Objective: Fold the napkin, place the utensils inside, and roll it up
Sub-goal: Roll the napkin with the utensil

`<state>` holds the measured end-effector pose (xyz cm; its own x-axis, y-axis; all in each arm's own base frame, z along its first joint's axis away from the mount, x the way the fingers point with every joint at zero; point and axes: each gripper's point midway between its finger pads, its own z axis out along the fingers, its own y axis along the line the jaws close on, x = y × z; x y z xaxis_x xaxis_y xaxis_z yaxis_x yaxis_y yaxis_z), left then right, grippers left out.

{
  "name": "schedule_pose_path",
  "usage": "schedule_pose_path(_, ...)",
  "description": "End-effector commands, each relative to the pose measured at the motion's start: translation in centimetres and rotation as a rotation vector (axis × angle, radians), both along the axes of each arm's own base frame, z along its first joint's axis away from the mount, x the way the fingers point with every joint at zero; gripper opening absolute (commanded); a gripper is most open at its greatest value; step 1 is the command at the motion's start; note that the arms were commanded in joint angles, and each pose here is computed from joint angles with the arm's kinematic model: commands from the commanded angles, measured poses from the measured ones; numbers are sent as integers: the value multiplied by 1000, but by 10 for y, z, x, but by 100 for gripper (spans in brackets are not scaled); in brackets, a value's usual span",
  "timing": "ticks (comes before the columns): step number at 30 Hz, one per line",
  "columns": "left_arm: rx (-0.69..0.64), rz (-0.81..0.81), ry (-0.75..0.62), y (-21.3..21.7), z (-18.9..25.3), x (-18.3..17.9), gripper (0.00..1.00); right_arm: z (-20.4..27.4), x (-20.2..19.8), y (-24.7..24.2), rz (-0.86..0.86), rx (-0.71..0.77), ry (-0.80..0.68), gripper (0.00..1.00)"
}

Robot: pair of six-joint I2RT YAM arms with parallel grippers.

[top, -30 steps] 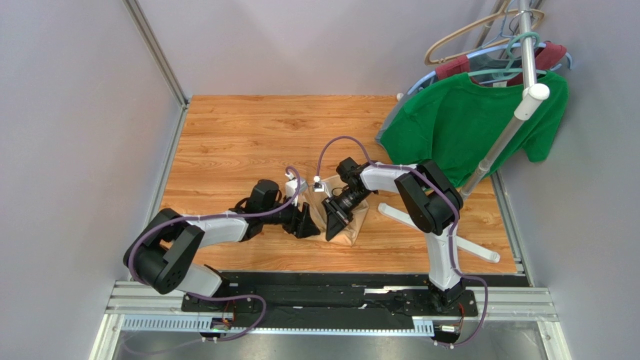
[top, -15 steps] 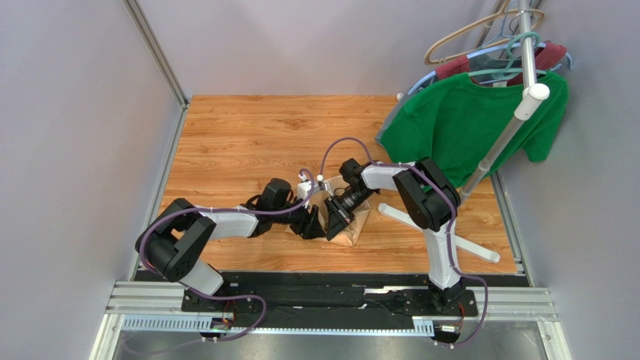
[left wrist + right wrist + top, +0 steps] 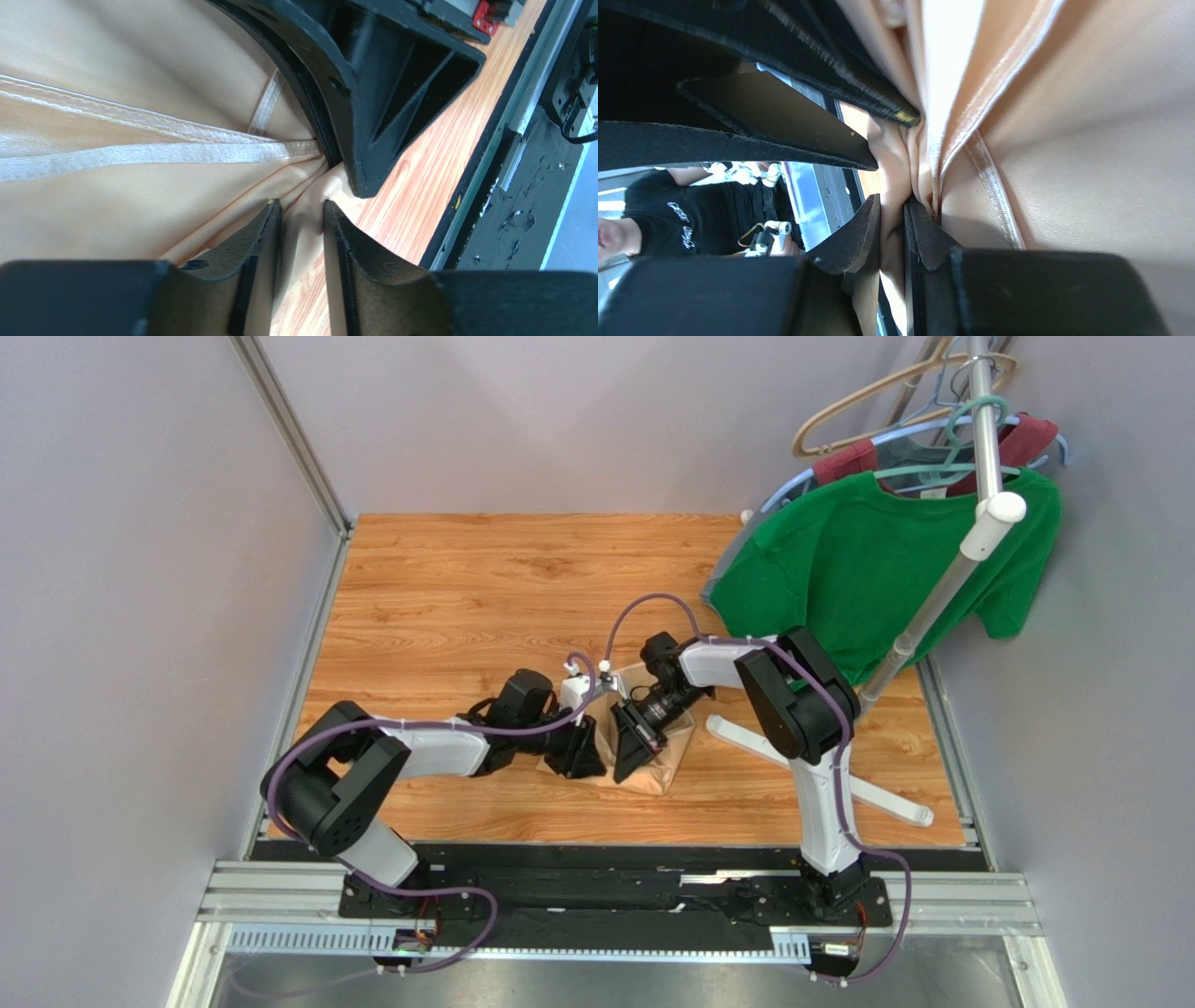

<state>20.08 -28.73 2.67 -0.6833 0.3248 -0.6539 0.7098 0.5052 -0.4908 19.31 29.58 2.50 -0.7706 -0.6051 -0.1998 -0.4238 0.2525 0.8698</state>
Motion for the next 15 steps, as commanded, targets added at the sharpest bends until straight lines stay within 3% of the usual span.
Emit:
schedule_pose_path(1,60,-35,104,8,-17,-33,34,-29,27,-7,-26,-53,-127,0)
schedule_pose_path(5,92,-11,153,13,-30,-42,23,-22,33,-5,-47,-46,-156,0)
schedule_pose_path(8,122,6,169,17,-36,-42,8,-14,39,-4,-70,-57,-198,5)
schedule_pose_path(15,165,11,186,20,-41,-40,2,10,65,-12,-168,-126,-410,34)
